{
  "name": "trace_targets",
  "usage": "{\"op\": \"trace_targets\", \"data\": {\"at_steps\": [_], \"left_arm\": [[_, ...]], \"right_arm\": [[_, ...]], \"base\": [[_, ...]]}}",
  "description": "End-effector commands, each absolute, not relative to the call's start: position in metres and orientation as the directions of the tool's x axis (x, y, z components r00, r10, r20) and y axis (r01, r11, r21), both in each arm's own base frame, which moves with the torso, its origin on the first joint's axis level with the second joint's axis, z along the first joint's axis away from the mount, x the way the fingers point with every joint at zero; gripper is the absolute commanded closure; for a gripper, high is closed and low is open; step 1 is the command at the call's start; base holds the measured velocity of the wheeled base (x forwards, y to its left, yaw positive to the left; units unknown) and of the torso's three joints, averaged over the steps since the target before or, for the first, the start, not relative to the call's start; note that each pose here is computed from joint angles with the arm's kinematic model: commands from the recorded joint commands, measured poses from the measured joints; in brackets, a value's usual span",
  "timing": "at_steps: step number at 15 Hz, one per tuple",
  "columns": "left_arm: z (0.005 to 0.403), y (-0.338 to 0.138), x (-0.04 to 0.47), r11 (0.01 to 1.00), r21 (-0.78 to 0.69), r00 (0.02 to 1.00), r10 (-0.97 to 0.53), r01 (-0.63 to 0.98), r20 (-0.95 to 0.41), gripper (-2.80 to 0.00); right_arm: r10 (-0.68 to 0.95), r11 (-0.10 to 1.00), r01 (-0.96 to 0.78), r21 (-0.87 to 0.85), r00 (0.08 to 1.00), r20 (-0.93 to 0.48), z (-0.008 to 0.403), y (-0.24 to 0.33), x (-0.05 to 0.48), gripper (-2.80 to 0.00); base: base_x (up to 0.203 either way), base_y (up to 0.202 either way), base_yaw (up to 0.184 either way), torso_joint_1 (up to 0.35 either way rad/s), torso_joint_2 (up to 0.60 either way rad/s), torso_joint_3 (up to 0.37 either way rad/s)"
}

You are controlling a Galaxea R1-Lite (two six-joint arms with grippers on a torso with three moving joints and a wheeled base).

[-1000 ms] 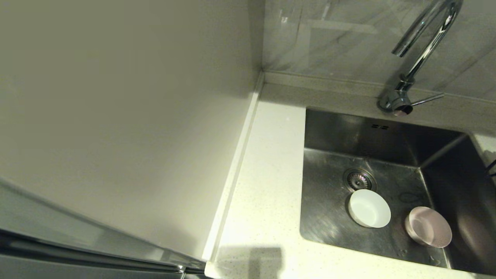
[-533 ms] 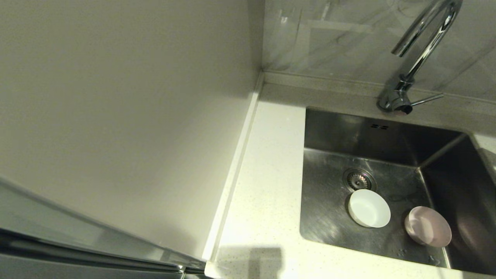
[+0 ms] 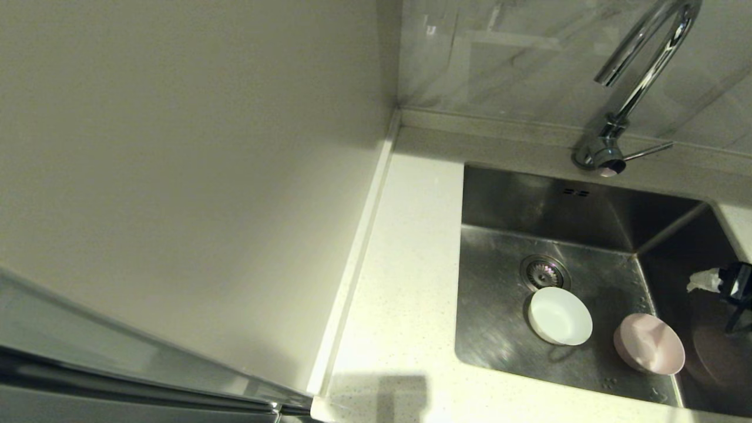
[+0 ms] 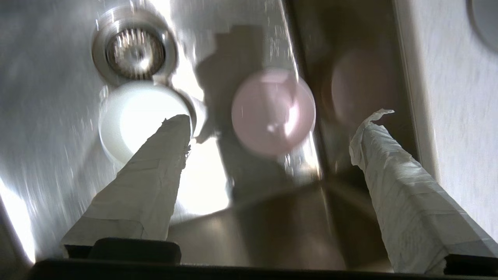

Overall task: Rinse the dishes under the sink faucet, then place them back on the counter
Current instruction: Put a bowl back to the table from the sink

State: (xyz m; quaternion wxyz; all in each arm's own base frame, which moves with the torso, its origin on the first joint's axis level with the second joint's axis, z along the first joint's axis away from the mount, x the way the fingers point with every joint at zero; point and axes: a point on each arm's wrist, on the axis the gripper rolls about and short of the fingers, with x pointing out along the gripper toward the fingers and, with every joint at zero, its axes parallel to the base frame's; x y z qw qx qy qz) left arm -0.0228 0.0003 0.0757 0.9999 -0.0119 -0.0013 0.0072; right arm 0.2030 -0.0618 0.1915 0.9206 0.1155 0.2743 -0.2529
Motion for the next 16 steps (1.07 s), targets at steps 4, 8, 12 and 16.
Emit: {"op": "trace_targets", "data": {"at_steps": [4,8,12,16], "left_arm": [[0.076,0.000,-0.023,1.000,-0.023,1.000,0.015,-0.015,0.006,0.00],[0.076,0.000,-0.023,1.000,-0.025,1.000,0.014,-0.014,0.006,0.00],[0.076,0.000,-0.023,1.000,-0.025,1.000,0.014,-0.014,0.006,0.00],[0.076,0.000,-0.023,1.000,-0.025,1.000,0.014,-0.014,0.006,0.00]], "right_arm": [[-0.430,0.843,0.533,0.075,0.751,-0.501,0.195,-0.047,0.155,-2.80],[-0.426,0.843,0.534,0.065,0.736,-0.526,0.184,-0.044,0.146,-2.80],[-0.421,0.843,0.534,0.057,0.723,-0.548,0.178,-0.045,0.148,-2.80],[-0.422,0.841,0.538,0.052,0.714,-0.558,0.172,-0.043,0.142,-2.80]], "base": [[0.000,0.000,0.000,0.000,0.00,0.000],[0.000,0.000,0.000,0.000,0.00,0.000],[0.000,0.000,0.000,0.000,0.00,0.000],[0.000,0.000,0.000,0.000,0.00,0.000]]}}
